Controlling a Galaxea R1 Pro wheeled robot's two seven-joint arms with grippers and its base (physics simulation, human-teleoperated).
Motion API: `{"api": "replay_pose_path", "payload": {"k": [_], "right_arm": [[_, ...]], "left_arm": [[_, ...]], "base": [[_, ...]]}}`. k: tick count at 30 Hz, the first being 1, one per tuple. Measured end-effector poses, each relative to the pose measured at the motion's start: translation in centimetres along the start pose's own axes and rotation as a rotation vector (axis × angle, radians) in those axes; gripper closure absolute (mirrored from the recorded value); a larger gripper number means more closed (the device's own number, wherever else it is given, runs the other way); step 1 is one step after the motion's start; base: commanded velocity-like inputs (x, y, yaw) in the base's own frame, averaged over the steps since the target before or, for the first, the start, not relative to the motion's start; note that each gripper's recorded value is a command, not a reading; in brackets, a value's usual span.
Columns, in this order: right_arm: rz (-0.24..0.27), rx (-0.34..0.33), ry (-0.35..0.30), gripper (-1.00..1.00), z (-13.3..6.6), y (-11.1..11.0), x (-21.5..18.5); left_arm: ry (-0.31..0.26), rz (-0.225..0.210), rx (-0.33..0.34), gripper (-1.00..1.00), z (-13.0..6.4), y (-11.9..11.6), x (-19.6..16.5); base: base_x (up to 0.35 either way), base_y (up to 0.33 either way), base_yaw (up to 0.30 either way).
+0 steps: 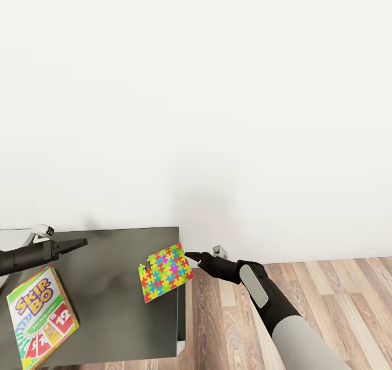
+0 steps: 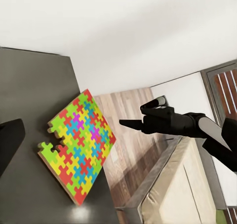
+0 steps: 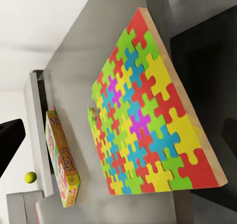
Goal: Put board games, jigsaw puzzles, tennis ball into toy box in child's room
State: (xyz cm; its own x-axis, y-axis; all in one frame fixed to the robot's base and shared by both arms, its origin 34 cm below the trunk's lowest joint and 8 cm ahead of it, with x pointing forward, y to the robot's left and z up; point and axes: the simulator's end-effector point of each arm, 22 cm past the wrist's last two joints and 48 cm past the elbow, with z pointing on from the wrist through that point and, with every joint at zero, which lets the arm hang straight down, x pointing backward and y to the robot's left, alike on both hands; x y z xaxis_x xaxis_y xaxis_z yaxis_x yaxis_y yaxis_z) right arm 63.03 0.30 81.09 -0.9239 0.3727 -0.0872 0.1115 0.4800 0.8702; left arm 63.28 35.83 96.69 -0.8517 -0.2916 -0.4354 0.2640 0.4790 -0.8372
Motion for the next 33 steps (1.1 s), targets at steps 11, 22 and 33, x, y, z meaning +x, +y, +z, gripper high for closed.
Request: {"api": "replay_pose_path", "payload": {"k": [11, 22, 33], "right_arm": [[0.008, 0.004, 0.006, -1.0, 0.2, -0.4, 0.3], [0.011, 0.006, 0.01, -1.0, 0.3, -0.7, 0.4], [0.019, 0.007, 0.014, -1.0, 0.5, -1.1, 0.6]], "left_arm": [[0.004, -0.007, -0.002, -1.0, 0.1, 0.3, 0.2], [0.008, -0.014, -0.004, -1.0, 0.3, 0.7, 0.4], [0.013, -0.022, -0.008, -1.0, 0.4, 1.1, 0.7]], "base": [[0.0, 0.008, 0.0], [0.0, 0.0, 0.0], [0.0, 0.0, 0.0]]}}
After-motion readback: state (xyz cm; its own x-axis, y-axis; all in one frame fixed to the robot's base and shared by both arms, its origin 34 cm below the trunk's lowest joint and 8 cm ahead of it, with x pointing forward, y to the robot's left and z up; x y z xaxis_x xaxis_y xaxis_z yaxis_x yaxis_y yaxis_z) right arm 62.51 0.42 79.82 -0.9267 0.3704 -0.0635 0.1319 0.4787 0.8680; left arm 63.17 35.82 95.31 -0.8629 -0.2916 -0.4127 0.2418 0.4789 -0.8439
